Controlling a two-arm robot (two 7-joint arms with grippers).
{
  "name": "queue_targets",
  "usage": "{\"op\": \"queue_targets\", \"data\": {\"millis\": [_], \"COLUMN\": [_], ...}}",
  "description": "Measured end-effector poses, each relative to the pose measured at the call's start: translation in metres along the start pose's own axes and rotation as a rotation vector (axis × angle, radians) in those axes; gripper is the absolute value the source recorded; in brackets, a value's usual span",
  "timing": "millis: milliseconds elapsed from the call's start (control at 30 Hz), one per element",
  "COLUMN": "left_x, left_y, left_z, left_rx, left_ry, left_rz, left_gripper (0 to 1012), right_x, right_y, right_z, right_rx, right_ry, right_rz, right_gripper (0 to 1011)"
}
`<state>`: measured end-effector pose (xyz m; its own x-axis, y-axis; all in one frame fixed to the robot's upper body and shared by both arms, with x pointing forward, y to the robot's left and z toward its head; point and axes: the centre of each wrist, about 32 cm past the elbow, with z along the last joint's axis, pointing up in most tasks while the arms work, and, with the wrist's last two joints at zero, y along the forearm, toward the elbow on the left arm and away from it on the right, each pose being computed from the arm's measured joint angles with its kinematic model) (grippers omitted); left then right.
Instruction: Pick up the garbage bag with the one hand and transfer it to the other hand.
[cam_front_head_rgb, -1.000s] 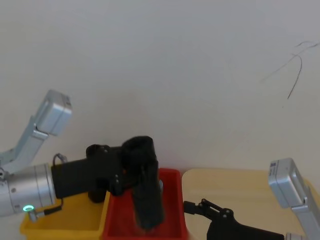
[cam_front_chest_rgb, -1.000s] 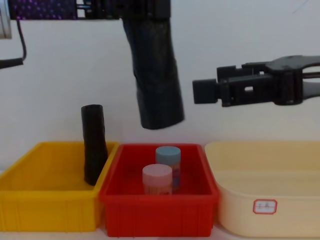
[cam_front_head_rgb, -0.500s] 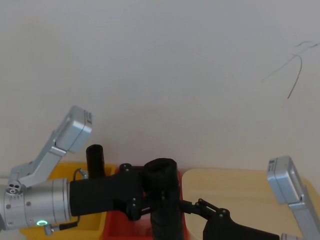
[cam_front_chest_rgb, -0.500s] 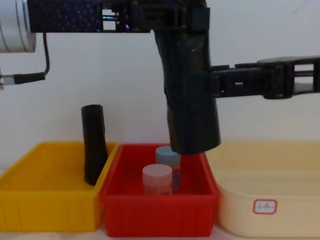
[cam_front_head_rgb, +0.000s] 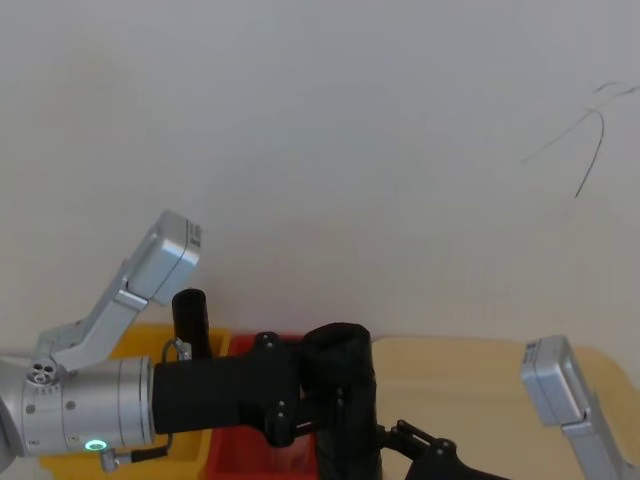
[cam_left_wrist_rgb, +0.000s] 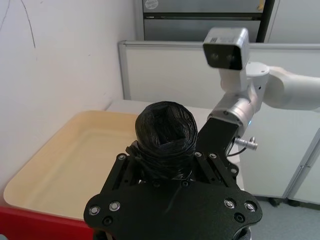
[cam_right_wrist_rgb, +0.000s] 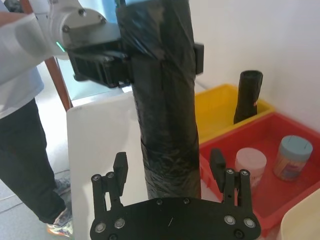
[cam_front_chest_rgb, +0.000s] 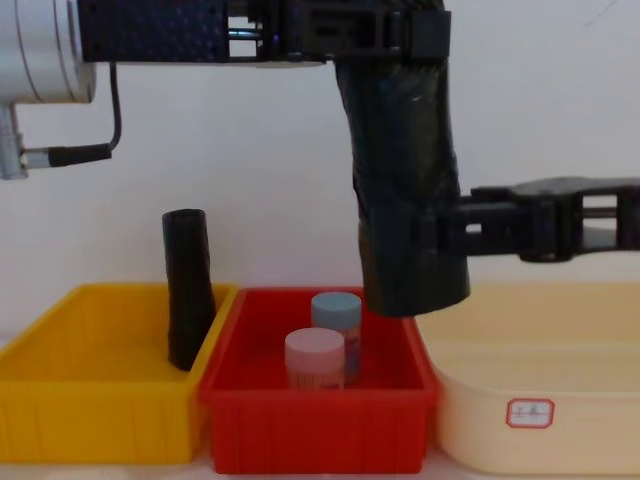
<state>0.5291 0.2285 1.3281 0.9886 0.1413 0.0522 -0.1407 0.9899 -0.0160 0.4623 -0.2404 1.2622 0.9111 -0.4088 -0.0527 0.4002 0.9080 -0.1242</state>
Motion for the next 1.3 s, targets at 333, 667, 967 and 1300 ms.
{"op": "queue_targets", "data": {"millis": [333,667,967,1300], "left_x": [0.001,-0.0004,-0.0022,-0.0037], "left_y": [-0.0037,-0.01,-0.0134,-0.0155], "left_z": [0.0001,-0.0023,-0.0045,-0.0056], "left_rx": [0.001,0.002,-0.006,-0.012], "left_ry": [0.018,0.032,0.047,0.056], "left_rz": [-0.013,-0.018,-0.013,-0.012], "left_gripper": [383,383,383,382], "right_x": [0.004,0.007,0.007,0.008], "right_y": [0.005,0.012,0.018,0.02], "right_z": [-0.005,0.002,0.006,0.009], "right_rx": [-0.008,-0.003,0.001,0.003], "right_ry": [0.007,-0.007,-0.018,-0.024], "right_rz": [0.009,0.038,0.062,0.073], "right_gripper": [1001,1001,994,764]}}
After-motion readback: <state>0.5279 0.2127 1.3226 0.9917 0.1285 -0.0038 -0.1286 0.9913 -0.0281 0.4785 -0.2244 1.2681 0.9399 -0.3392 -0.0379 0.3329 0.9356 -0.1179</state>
